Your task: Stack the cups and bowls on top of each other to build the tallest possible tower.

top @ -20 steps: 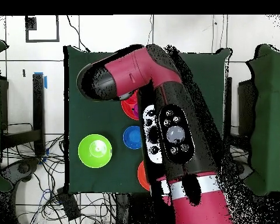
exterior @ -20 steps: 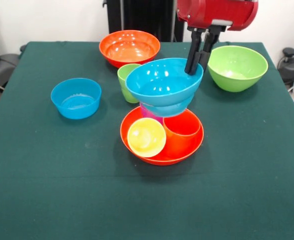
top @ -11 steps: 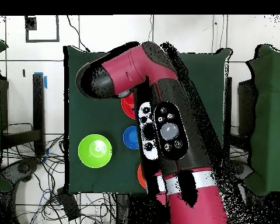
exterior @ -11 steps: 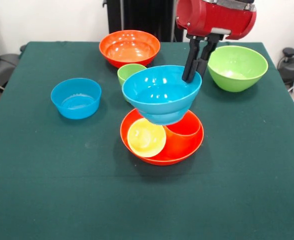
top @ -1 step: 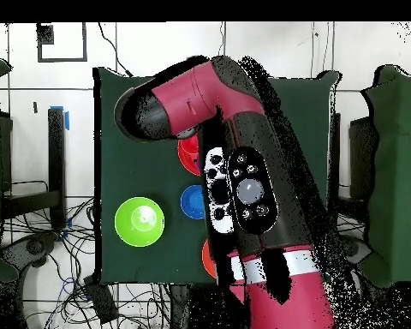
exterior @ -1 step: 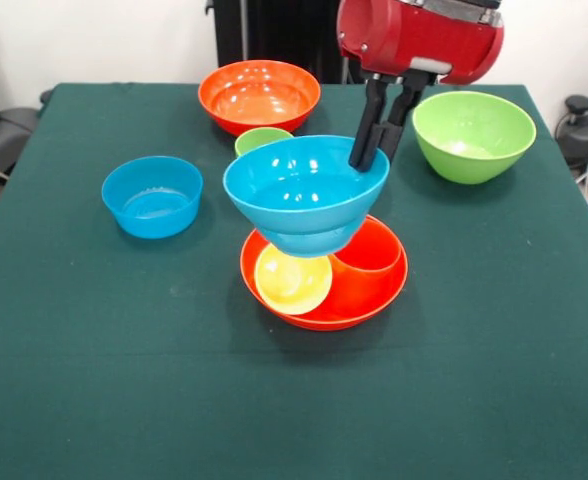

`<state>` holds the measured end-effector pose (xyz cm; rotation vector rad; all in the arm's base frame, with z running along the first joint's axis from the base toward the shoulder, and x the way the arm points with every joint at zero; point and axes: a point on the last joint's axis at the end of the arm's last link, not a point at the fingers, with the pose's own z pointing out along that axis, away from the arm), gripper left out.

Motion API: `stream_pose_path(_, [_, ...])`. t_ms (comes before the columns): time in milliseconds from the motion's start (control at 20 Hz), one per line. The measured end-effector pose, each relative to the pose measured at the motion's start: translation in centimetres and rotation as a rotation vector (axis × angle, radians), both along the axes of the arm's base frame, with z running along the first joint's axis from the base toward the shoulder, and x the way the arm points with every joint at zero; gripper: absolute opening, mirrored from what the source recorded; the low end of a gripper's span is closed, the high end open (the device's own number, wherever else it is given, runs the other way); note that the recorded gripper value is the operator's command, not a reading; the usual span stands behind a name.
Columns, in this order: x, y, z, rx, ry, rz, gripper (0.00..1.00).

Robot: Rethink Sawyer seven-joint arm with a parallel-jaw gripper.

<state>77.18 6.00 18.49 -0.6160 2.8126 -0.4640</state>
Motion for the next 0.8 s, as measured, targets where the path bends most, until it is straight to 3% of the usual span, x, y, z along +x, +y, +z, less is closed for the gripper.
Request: stream_pose_path(800, [-0.7,-1.7,-0.4,-0.041,0.05,-0.038,0.0])
